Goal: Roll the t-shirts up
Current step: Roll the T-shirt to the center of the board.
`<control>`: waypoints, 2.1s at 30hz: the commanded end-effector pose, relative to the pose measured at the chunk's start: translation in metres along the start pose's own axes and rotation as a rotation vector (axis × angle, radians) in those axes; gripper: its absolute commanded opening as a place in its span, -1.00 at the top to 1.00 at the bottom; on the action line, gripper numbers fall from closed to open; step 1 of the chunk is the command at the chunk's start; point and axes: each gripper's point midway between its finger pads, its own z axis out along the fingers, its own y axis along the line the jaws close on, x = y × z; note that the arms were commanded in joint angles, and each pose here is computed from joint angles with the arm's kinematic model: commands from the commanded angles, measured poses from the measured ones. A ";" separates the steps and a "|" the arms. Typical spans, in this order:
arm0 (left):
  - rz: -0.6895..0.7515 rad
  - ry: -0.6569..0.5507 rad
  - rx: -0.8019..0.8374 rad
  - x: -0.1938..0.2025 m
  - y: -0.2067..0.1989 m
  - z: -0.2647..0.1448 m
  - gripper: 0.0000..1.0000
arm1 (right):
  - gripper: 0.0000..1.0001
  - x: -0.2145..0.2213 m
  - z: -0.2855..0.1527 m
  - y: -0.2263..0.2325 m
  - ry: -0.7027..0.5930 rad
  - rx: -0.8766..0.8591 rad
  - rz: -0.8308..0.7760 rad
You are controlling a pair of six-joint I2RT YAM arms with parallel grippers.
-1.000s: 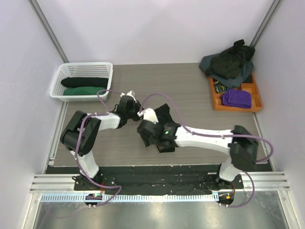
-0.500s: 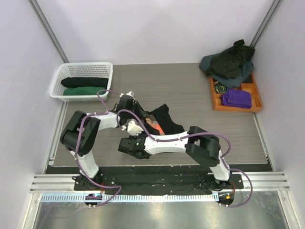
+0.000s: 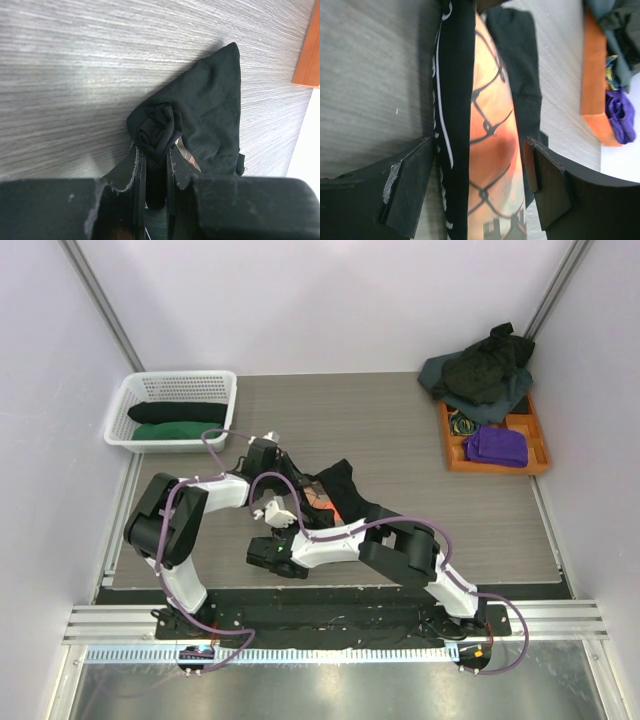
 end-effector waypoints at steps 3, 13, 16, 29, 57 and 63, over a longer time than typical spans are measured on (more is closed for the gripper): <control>0.022 -0.025 0.076 -0.017 -0.039 -0.021 1.00 | -0.62 0.014 0.009 0.012 -0.001 0.051 -0.089; 0.024 -0.013 0.091 -0.020 -0.048 -0.028 1.00 | -0.53 0.031 0.014 0.009 0.025 0.088 -0.130; 0.025 -0.015 0.089 -0.021 -0.048 -0.028 1.00 | -0.44 0.037 0.016 0.007 0.035 0.101 -0.147; 0.028 -0.002 0.064 -0.014 -0.035 -0.015 0.96 | 0.98 0.032 0.016 0.003 0.064 0.079 -0.094; -0.040 0.011 0.219 -0.015 -0.030 -0.010 -0.38 | 0.98 0.026 0.007 0.009 0.241 -0.829 0.732; -0.033 0.020 0.228 -0.005 -0.036 0.001 -0.46 | 0.98 0.026 0.004 0.009 0.276 -1.032 0.899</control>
